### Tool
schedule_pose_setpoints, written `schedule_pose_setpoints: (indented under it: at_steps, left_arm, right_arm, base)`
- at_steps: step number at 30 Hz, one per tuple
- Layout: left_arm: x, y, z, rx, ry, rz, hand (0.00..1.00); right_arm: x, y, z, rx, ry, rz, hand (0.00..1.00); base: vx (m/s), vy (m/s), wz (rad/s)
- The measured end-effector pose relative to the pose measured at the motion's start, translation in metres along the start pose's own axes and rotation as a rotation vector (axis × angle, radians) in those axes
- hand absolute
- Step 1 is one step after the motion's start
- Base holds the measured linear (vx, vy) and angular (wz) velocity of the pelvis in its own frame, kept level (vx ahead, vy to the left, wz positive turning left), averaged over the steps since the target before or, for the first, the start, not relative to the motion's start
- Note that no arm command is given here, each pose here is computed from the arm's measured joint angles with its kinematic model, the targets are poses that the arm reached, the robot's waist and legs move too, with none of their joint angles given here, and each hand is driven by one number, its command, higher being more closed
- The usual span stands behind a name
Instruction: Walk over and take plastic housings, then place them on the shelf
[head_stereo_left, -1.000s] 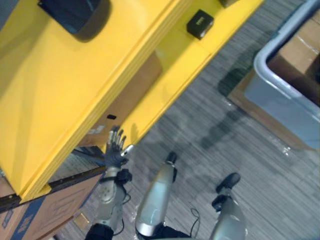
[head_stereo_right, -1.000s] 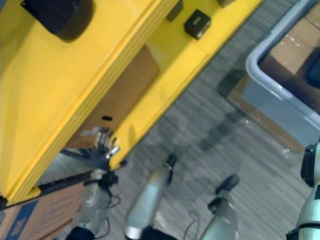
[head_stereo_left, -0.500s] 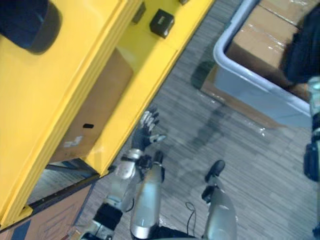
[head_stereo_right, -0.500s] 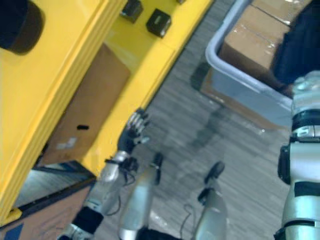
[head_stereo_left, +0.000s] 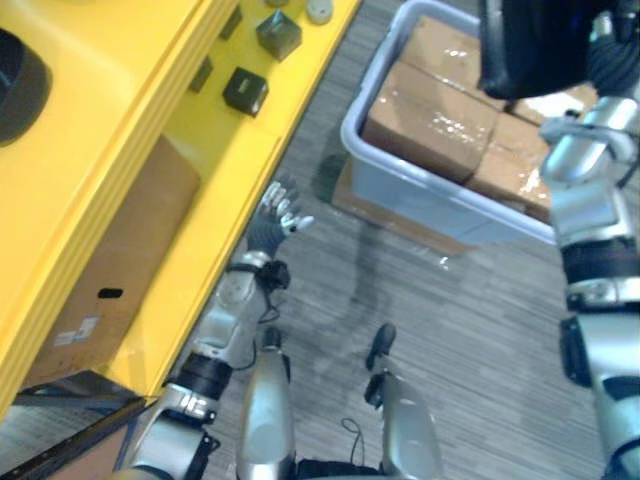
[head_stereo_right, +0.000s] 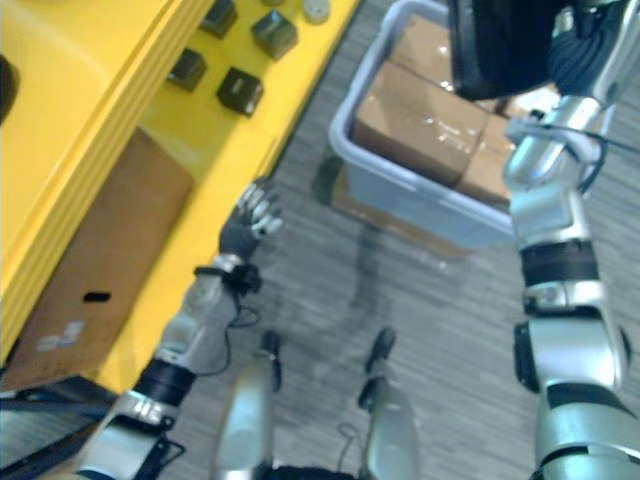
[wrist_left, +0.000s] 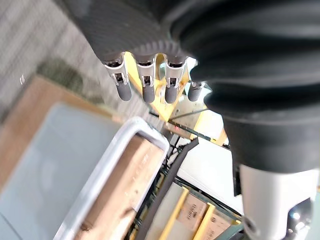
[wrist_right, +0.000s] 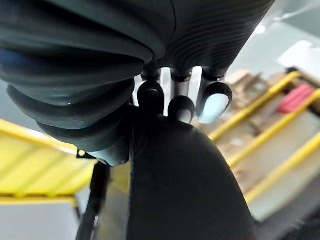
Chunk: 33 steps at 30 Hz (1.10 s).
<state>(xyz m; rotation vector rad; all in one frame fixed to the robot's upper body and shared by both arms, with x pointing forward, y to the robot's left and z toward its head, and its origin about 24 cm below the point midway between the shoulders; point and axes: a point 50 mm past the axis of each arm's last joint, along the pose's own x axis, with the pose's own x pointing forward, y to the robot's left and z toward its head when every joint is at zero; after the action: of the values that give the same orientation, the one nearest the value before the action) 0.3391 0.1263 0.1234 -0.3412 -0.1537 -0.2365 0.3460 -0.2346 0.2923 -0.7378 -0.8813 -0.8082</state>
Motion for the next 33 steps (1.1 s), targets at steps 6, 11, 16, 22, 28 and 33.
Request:
schedule_pose_setpoints:
  at_steps: [6, 11, 16, 22, 28, 33]
  left_arm:
    - [0.017, -0.004, 0.031, -0.051, -0.099, 0.010, 0.00]
    - [0.029, -0.020, 0.060, -0.103, -0.228, -0.026, 0.00]
    - [0.030, -0.019, 0.071, -0.168, -0.294, 0.006, 0.00]
    - [0.031, -0.025, 0.065, -0.191, -0.276, 0.023, 0.00]
    - [0.031, -0.022, 0.055, -0.076, -0.222, 0.066, 0.00]
    - [0.020, -0.003, 0.024, 0.117, -0.107, 0.209, 0.00]
  right_arm:
    - [-0.027, 0.011, 0.027, 0.094, -0.105, 0.070, 1.00]
    - [-0.041, 0.023, 0.040, 0.120, -0.171, 0.152, 1.00]
    - [-0.052, 0.030, 0.046, 0.140, -0.218, 0.197, 1.00]
    - [-0.080, 0.039, 0.044, 0.177, -0.211, 0.279, 1.00]
    - [-0.098, 0.041, 0.057, 0.234, -0.284, 0.323, 1.00]
    - [-0.106, 0.041, 0.061, 0.247, -0.294, 0.335, 1.00]
  base:
    - [0.02, 0.019, -0.08]
    - [0.01, 0.004, 0.00]
    - [0.00, 0.000, 0.00]
    - [0.01, 0.004, 0.04]
    - [-0.01, 0.003, 0.00]
    - [0.01, 0.005, 0.01]
